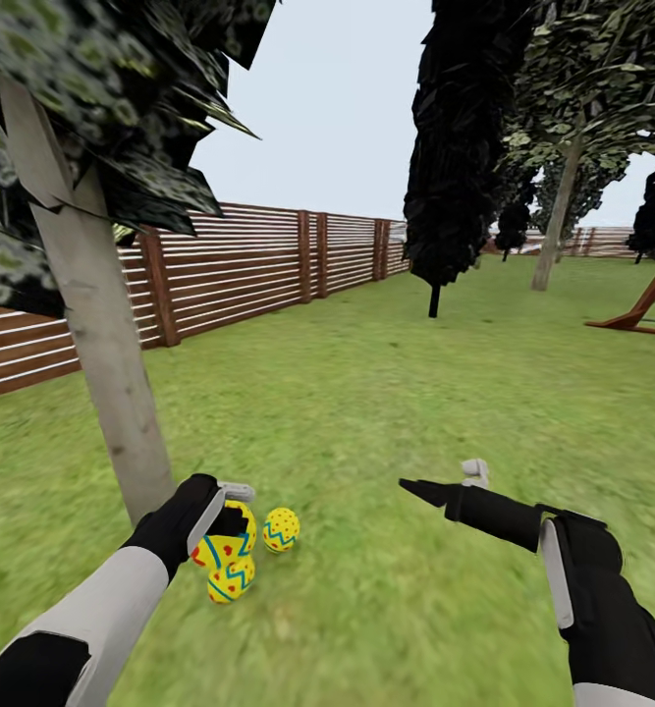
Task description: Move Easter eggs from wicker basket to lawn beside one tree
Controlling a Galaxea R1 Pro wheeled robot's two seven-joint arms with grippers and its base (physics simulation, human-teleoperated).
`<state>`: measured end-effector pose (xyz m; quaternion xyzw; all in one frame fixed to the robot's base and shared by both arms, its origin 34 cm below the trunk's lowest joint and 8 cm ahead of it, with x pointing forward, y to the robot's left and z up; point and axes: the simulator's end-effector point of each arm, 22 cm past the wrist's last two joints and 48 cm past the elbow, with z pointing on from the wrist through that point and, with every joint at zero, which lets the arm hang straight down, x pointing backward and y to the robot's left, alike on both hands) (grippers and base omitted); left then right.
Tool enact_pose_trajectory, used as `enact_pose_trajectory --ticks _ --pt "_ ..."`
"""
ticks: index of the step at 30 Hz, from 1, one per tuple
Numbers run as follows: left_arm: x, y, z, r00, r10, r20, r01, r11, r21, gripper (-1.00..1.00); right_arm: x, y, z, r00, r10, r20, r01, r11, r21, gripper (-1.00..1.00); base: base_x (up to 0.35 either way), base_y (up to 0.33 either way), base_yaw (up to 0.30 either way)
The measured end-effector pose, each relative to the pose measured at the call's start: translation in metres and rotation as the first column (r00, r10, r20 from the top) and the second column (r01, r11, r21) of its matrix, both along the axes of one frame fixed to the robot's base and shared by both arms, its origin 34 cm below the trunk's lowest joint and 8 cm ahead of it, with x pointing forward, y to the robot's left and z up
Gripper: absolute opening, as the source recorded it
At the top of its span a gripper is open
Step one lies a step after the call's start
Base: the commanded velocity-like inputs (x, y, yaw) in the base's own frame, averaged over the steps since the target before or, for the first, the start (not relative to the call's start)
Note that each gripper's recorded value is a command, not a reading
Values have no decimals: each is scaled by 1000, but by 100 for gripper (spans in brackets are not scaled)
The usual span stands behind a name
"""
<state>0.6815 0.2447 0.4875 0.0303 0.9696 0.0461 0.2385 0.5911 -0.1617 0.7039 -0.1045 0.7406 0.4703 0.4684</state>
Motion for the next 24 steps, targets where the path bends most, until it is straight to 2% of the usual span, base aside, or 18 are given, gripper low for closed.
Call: enact_pose_trajectory --ticks 3,7,12,24 --pt "0 0 2 1000 0 3 0 1000 0 -100 -1 0 1 1000 1 3 -1 1000 -1 100 162 -278 222" --pt "1 -1 5 1000 -1 9 1 1000 0 -100 5 -4 -1 999 -34 -4 33 999 -20 100 162 -278 230" --pt "1 -1 8 1000 -1 13 1 1000 0 -100 5 -5 0 999 -43 -2 43 999 -25 100 160 -210 235" --pt "2 -1 17 1000 -1 28 1 1000 -5 -100 4 -5 5 999 -46 9 46 999 -29 100 47 -20 239"
